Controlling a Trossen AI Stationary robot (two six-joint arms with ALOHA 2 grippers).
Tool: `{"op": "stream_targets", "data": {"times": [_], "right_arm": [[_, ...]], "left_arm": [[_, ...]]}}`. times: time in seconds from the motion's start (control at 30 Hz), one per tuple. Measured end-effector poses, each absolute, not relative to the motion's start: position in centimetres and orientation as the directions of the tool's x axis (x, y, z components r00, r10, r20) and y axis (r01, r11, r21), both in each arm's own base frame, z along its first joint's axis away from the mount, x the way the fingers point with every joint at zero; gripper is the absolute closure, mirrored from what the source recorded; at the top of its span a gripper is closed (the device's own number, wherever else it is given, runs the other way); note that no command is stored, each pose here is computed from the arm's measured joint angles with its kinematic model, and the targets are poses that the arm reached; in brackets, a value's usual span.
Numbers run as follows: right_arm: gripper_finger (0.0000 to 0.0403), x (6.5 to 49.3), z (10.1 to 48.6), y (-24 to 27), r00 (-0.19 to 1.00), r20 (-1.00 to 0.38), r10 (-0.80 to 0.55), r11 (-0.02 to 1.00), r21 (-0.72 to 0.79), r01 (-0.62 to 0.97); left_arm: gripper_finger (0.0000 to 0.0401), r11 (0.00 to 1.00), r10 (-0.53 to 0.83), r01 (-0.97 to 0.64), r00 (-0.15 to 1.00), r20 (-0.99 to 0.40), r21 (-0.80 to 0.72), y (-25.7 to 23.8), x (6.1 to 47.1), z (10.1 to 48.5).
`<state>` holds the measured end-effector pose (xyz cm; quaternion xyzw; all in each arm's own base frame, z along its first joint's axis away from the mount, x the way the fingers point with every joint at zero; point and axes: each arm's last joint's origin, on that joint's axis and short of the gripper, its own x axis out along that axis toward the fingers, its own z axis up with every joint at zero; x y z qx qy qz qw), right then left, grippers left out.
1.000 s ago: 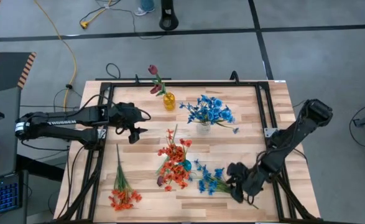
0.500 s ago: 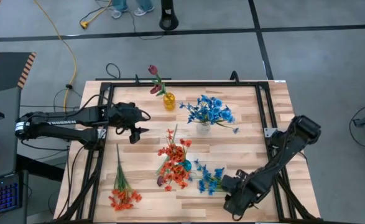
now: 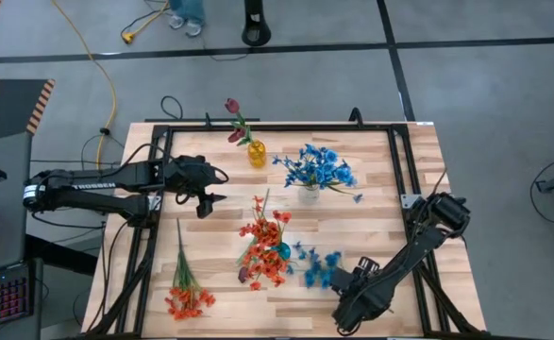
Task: Sort flowers into vase by color
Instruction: Put the blue flowers into the transparent vase
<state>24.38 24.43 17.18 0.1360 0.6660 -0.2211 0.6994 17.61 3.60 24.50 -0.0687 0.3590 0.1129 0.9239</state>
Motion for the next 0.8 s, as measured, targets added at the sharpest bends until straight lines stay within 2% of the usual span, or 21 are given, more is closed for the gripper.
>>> {"op": "stream_targets", "data": {"times": [0.57,0.8], "right_arm": [[0.0163,24.3,16.9,24.3,0.013,-0.991,-0.132,0.865,-0.109,0.49],[0.0163,24.8,16.2,23.6,-0.029,-0.985,-0.17,0.858,-0.162,0.487]], "left_arm": [[0.0173,0.964,0.159,-0.261,0.717,-0.679,-0.05,3.6,17.6,24.5],[0.0173,0.964,0.159,-0.261,0.717,-0.679,-0.049,3.6,17.6,24.5]]}}
